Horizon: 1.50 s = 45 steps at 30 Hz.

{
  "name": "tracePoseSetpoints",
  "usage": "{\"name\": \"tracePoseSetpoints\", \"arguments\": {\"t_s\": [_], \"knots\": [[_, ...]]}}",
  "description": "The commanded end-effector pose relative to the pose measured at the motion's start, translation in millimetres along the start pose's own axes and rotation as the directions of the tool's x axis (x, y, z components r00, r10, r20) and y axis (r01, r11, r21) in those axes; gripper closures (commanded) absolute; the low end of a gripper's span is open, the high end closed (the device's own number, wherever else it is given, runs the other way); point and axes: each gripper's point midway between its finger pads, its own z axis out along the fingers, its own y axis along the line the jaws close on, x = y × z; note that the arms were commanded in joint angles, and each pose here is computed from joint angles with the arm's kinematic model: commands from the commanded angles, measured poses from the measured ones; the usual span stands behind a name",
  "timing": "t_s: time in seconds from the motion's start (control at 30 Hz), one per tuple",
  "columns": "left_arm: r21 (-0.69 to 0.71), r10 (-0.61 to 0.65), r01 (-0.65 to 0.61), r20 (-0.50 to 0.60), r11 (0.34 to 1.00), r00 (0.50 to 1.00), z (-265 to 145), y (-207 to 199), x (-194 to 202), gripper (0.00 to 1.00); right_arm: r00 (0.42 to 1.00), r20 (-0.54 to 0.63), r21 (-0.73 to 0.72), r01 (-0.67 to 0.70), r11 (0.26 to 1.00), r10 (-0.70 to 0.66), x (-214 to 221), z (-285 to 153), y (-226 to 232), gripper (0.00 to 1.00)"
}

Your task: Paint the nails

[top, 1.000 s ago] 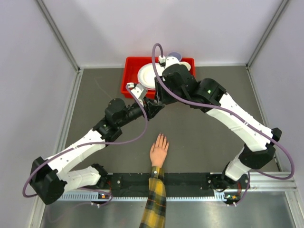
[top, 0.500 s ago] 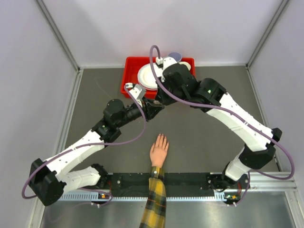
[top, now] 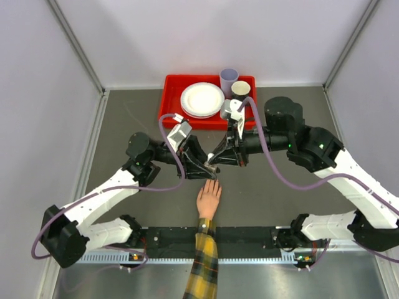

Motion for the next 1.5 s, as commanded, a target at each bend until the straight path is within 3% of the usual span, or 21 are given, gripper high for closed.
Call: {"name": "tracePoseSetpoints", "arguments": {"t_s": [0.0,0.07,0.1,0.13,0.2,0.27,0.33,0.4,0.53,0.87,1.07,1.47], "knots": [[-0.093,0.146,-0.148,-0.031,0.985,0.989,-5,5,-19,1.00,0.996,0.051,-0.108,0.076,0.991,-0.071,-12,3,11,1.00],[-0.245,0.181,-0.188,-0.050,0.951,0.982,-11,33,-18,1.00,0.997,0.066,0.009,0.047,0.999,-0.048,-18,0,-5,1.00],[-0.334,0.203,-0.208,-0.051,0.919,0.978,-16,46,-26,1.00,0.997,0.071,0.070,0.038,0.997,-0.043,-21,-2,-15,0.78],[-0.406,0.211,-0.216,-0.057,0.888,0.976,-22,58,-27,1.00,0.996,0.083,0.196,-0.042,0.980,0.026,-24,-5,-35,0.63],[-0.574,0.252,-0.240,-0.061,0.783,0.966,-41,87,-32,1.00,0.989,0.111,0.411,-0.135,0.902,0.097,-29,-15,-72,0.50],[-0.707,0.264,-0.221,-0.051,0.672,0.963,-60,111,-37,1.00,0.958,0.183,0.534,-0.284,0.796,0.219,-29,-22,-92,0.48],[-0.749,0.257,-0.211,-0.056,0.628,0.965,-68,121,-34,1.00,0.932,0.233,0.587,-0.363,0.723,0.279,-32,-21,-101,0.48],[-0.770,0.269,-0.207,-0.048,0.603,0.962,-71,126,-36,1.00,0.936,0.242,0.654,-0.352,0.670,0.255,-39,-16,-103,0.49],[-0.804,0.286,-0.168,0.002,0.570,0.958,-76,128,-44,1.00,0.940,0.220,0.712,-0.336,0.616,0.259,-43,-5,-110,0.49],[-0.819,0.281,-0.091,0.088,0.567,0.956,-78,124,-52,1.00,0.948,0.201,0.716,-0.314,0.624,0.246,-40,24,-118,0.49],[-0.814,0.271,-0.079,0.098,0.575,0.957,-77,123,-52,1.00,0.950,0.190,0.689,-0.308,0.656,0.246,-39,38,-117,0.58],[-0.799,0.266,-0.070,0.115,0.598,0.957,-71,120,-55,1.00,0.954,0.166,0.658,-0.295,0.693,0.249,-33,56,-116,0.65]]}}
